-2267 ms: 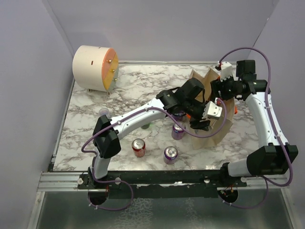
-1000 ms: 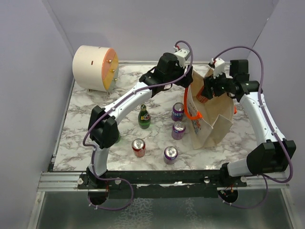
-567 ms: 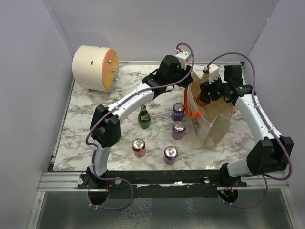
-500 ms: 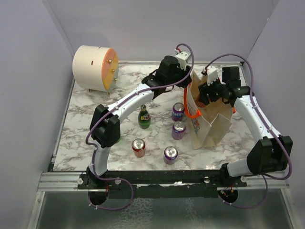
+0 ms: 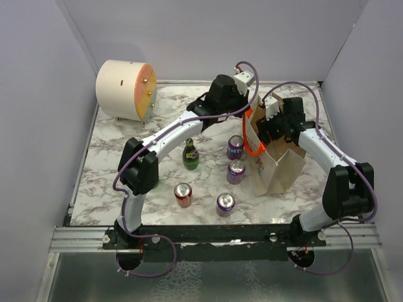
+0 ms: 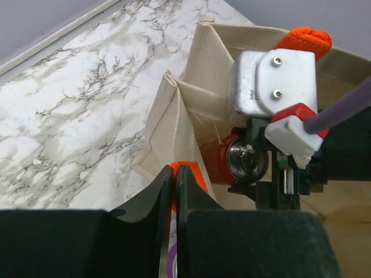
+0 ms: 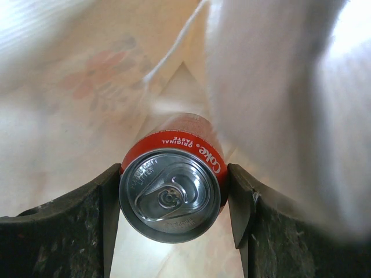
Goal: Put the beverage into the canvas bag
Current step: Place the drink in the canvas bag.
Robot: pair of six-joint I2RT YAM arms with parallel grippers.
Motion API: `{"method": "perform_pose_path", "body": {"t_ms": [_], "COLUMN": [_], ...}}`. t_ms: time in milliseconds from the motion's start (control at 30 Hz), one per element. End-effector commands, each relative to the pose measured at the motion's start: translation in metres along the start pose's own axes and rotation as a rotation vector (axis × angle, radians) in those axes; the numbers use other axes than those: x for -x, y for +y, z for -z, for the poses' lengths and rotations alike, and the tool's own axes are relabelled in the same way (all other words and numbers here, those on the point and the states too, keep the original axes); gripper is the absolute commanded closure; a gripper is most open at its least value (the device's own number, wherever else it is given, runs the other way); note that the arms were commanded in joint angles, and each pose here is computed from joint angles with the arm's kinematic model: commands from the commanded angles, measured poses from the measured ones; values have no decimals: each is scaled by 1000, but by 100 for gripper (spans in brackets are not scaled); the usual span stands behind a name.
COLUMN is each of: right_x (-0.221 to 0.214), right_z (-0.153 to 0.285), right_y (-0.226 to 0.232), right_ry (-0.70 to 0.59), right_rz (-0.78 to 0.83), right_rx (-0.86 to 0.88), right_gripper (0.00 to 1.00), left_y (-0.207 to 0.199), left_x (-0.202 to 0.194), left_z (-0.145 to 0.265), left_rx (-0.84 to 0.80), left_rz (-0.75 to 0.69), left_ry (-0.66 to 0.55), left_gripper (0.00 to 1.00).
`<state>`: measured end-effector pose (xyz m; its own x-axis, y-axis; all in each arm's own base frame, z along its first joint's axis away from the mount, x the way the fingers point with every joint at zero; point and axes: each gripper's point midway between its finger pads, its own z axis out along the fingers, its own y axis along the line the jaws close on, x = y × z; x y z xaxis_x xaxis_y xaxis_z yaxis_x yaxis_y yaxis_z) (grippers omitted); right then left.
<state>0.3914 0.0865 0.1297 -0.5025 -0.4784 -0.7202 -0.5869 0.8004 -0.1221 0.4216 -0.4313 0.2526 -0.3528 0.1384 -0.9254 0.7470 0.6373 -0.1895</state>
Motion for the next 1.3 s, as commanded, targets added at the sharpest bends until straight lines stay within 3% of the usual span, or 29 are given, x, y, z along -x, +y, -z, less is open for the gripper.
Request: {"method": "perform_pose_path", "body": {"t_ms": [0,400,800,1033,1267], "right_x": [41,39,19,2,-14], "right_z": [-4,-10,-23,-36,-46], "right_y": [-35,-65,-76,-66,-43], "right_ry": [-142,-141,-85,-59,-10], "right_rz": [45,0,-26,-104,-130], "right_rx": [-147,-309,-344,-242,-127], "right_gripper": [96,98,96,91,78], "left_y": [-13,-16,-16,-15,-17], "left_x": [-5,-23,-30,-27,-13], "left_z": [13,27,31,28,14], "left_rx": [-63,-75,-86,-79,-82], "left_rz": [-42,-76,-106,-106,-83], "left_ry": [30,96,114,107,68], "left_gripper": [100,100,100,100,100]}}
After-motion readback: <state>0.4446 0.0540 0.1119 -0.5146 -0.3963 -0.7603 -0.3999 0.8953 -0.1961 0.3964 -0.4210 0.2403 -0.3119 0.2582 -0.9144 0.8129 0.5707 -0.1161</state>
